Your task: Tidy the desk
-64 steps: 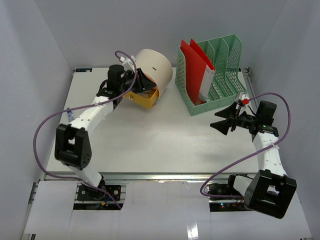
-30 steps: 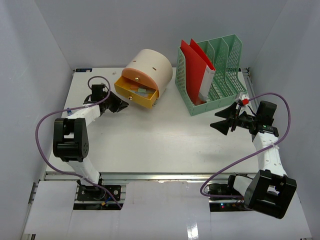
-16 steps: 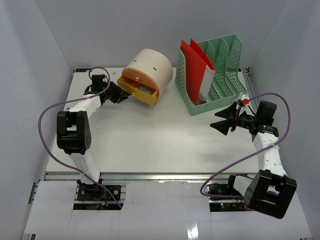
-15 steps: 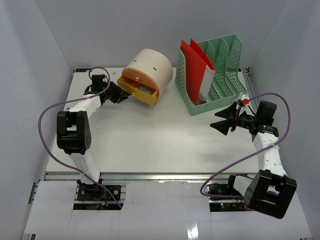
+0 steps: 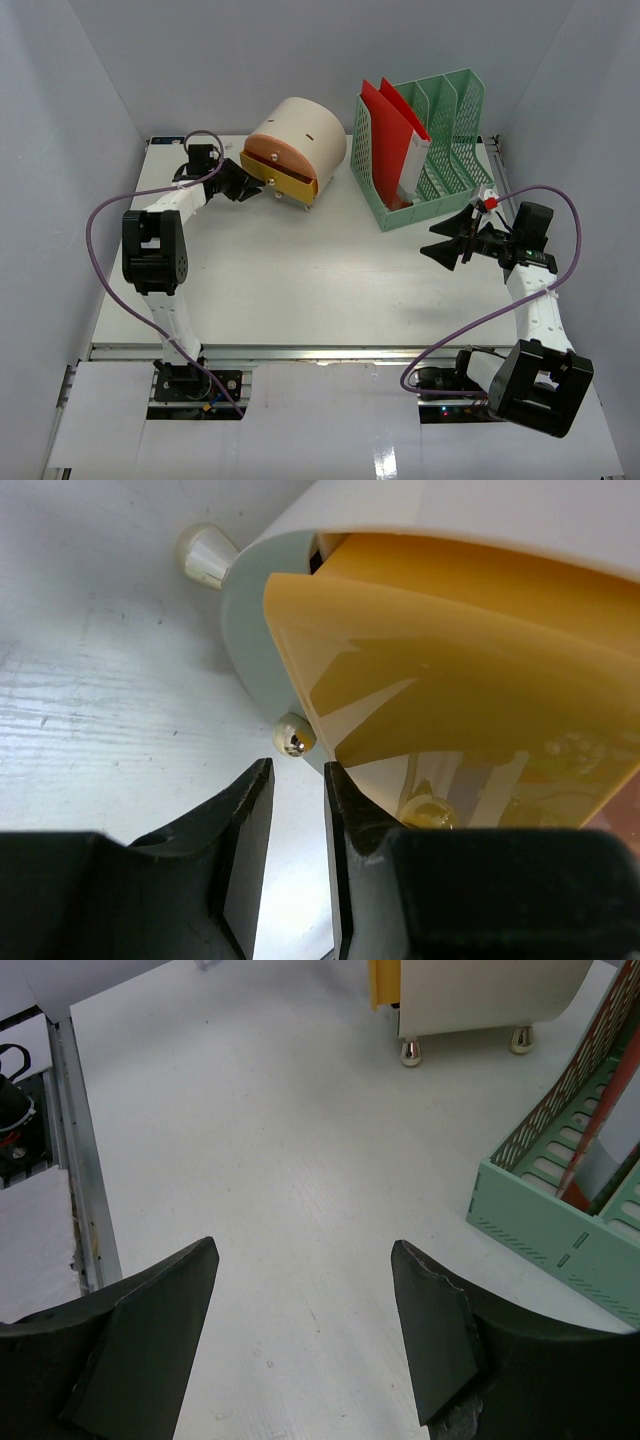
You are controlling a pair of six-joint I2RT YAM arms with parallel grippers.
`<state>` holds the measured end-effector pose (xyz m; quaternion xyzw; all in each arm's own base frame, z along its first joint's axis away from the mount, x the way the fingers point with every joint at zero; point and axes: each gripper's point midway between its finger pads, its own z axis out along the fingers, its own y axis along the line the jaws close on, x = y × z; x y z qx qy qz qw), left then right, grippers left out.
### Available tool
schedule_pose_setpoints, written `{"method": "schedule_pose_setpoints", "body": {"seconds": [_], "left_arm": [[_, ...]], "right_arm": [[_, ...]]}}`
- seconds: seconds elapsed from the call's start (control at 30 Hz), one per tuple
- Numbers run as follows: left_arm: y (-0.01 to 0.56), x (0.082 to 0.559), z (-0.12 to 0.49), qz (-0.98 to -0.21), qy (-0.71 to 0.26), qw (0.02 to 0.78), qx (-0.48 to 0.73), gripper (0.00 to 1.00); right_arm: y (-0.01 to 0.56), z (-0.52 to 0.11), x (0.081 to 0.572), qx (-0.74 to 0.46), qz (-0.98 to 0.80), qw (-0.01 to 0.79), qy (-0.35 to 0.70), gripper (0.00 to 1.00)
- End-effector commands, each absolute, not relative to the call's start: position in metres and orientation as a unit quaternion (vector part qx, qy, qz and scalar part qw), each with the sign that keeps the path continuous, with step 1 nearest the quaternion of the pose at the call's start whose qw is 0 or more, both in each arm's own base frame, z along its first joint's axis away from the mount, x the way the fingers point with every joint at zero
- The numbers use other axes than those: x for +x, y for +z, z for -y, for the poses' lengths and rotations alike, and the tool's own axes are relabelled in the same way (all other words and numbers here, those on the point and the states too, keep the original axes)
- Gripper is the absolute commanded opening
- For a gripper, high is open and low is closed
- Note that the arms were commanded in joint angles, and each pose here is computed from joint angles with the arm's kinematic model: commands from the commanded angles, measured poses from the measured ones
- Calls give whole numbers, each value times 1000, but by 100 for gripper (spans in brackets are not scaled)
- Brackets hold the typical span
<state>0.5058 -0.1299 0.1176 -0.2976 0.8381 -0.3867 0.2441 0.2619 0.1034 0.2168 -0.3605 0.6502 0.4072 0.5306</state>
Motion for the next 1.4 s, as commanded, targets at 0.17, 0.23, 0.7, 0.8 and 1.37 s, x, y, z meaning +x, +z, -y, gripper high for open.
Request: {"method": "schedule_pose_setpoints", "body": {"seconds": [0.17,0.23,0.7,0.8,1.37], "left_arm": [[146,529,142,-822,-424,264,-274,42],[145,530,144,-822,-427,263,-271,43],[146,534,152,-817,-449,259,-253,56],[147,535,152,-816,-450,261,-252,58],[162,512,152,-805,-464,312,-198,66]], "right_arm": [[228,-101,265,-367,-646,538,398,76],[228,-101,266,-367,-646,539,397,76],[225,-99,268,-364,-651,536,395,76],[224,-99,268,-363,-653,535,394,76],[221,-98,270,-361,-657,534,390,76]]}}
